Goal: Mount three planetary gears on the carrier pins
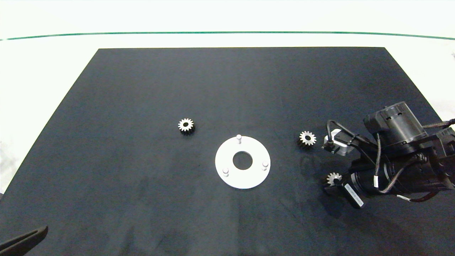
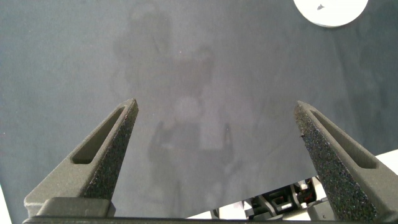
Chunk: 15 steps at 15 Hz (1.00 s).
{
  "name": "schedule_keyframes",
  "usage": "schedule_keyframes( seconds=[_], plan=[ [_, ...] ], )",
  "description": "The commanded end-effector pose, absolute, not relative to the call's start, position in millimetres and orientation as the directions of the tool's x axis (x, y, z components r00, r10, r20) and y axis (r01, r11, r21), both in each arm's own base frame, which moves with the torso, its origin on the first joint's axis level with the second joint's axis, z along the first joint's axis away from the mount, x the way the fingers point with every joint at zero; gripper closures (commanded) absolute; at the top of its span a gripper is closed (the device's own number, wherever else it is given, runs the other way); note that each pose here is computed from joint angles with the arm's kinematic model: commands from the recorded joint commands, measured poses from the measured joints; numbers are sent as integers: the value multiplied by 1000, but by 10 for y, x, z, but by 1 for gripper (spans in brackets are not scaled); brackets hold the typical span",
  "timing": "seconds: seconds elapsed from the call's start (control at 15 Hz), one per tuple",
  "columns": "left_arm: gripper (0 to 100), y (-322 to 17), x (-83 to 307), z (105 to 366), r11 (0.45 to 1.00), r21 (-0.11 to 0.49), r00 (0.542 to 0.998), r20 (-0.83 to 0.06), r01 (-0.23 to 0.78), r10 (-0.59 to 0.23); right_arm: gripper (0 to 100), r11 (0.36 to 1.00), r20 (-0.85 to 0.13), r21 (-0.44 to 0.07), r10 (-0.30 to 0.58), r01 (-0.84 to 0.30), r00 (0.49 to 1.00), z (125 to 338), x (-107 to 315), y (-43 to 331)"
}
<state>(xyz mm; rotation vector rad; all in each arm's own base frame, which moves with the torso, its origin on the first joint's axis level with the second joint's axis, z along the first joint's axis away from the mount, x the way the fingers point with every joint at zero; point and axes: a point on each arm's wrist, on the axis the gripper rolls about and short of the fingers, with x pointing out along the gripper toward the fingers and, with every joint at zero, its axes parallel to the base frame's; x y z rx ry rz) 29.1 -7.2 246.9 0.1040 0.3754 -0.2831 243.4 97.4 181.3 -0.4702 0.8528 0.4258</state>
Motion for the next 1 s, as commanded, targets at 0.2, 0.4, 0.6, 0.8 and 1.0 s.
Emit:
schedule_keyframes(
  seconds=[0.2,0.4,0.6,0.8,1.0],
  plan=[
    [0,-72,290,2453,955,47,888,-383,292,-253,75,812,-792,-224,171,-539,586,1831,2392,967],
    [0,-72,292,2421,955,46,884,-393,293,-252,75,801,-766,-233,200,-552,612,1943,2288,994],
    [0,-71,285,2422,955,46,885,-390,292,-252,75,794,-724,-249,228,-555,651,2103,2225,1035],
    [0,-68,262,2429,955,47,889,-381,293,-254,75,773,-720,-251,254,-583,646,2295,2204,1153],
    [0,-62,229,2427,955,49,893,-371,293,-255,75,754,-704,-244,295,-610,646,2396,2270,1362]
  ],
)
